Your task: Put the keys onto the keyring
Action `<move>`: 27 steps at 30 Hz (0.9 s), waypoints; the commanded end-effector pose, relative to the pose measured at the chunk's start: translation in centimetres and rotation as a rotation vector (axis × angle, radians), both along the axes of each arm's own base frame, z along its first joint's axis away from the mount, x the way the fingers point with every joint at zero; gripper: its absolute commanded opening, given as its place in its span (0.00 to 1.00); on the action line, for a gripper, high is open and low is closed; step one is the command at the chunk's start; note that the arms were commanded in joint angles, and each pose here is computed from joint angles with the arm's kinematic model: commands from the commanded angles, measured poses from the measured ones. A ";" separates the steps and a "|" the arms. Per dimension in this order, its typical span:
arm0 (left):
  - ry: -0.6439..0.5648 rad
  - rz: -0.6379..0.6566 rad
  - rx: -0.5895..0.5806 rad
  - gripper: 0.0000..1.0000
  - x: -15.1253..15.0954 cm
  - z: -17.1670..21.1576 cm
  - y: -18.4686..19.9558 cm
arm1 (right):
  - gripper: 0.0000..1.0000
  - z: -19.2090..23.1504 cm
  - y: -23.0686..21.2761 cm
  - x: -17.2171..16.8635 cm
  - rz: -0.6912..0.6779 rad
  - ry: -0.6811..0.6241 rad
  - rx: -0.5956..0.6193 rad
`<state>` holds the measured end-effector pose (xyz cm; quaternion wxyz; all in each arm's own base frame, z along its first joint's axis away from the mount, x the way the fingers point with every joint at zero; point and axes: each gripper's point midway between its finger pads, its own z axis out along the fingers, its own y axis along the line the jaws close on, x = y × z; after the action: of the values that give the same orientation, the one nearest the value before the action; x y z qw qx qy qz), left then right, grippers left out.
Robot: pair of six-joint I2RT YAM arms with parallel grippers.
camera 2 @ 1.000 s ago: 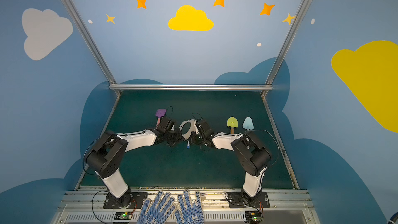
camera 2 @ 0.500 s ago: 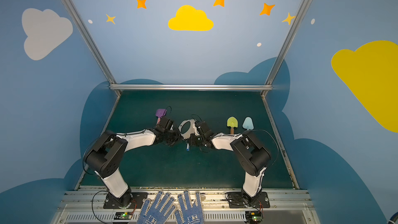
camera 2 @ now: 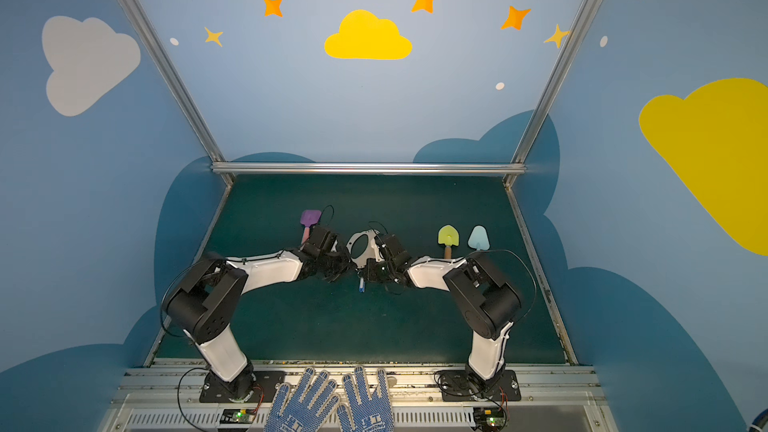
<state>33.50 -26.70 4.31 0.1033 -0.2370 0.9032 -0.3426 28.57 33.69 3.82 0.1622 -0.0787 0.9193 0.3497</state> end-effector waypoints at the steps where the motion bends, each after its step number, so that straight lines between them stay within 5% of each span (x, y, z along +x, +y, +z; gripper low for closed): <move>1: 0.026 -0.037 -0.002 0.04 -1.1 -0.7 -0.7 | 0.00 1.1 0.4 1.0 -0.017 -0.049 0.020; 27: 0.029 -0.097 0.037 0.04 -1.5 -0.7 -1.9 | 0.00 3.9 -1.5 3.3 -0.157 -0.089 0.159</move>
<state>32.87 -28.74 4.73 0.0990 -0.2025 0.9116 -0.3438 30.13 31.42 4.24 0.1859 -0.0084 0.9110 0.3679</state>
